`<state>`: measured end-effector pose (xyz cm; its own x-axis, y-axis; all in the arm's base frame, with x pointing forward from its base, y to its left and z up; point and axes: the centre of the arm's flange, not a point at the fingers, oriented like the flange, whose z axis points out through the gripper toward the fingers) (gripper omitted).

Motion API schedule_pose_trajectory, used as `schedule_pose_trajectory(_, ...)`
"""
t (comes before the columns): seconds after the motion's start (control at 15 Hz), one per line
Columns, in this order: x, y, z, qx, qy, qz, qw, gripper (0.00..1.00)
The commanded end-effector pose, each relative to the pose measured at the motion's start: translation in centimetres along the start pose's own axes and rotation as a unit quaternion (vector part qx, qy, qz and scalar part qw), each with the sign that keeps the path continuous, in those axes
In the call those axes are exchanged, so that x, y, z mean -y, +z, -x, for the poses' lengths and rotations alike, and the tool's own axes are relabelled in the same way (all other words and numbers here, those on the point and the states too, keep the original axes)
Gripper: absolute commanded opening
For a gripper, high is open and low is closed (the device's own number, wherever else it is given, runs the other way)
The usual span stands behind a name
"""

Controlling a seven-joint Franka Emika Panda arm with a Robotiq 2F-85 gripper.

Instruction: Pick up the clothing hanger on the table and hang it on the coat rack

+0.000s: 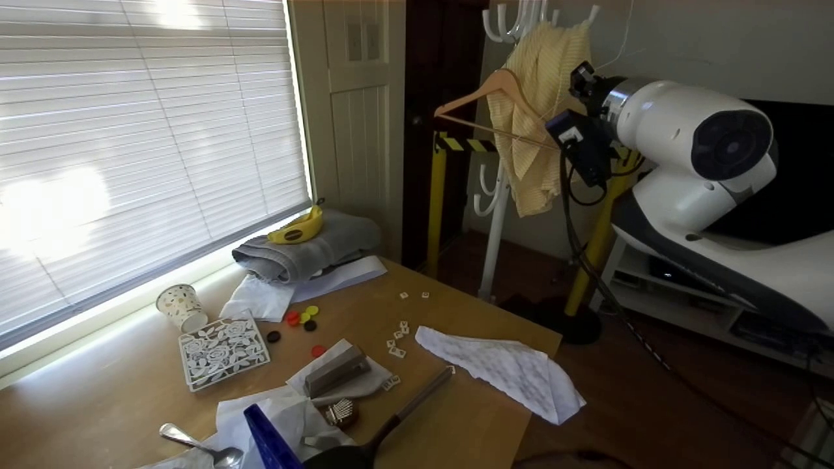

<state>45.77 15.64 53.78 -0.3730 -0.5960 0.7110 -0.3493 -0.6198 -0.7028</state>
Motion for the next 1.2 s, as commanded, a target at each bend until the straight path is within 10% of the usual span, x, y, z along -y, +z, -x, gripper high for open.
schedule_pose_trajectory(0.0, -0.1, 0.2, -0.3, 0.001, 0.000, 0.003, 1.0000, 0.02)
schedule_pose_trajectory(1.13, -2.0, 7.3, -10.2, 0.091, 0.103, 0.163, 0.9770, 0.01)
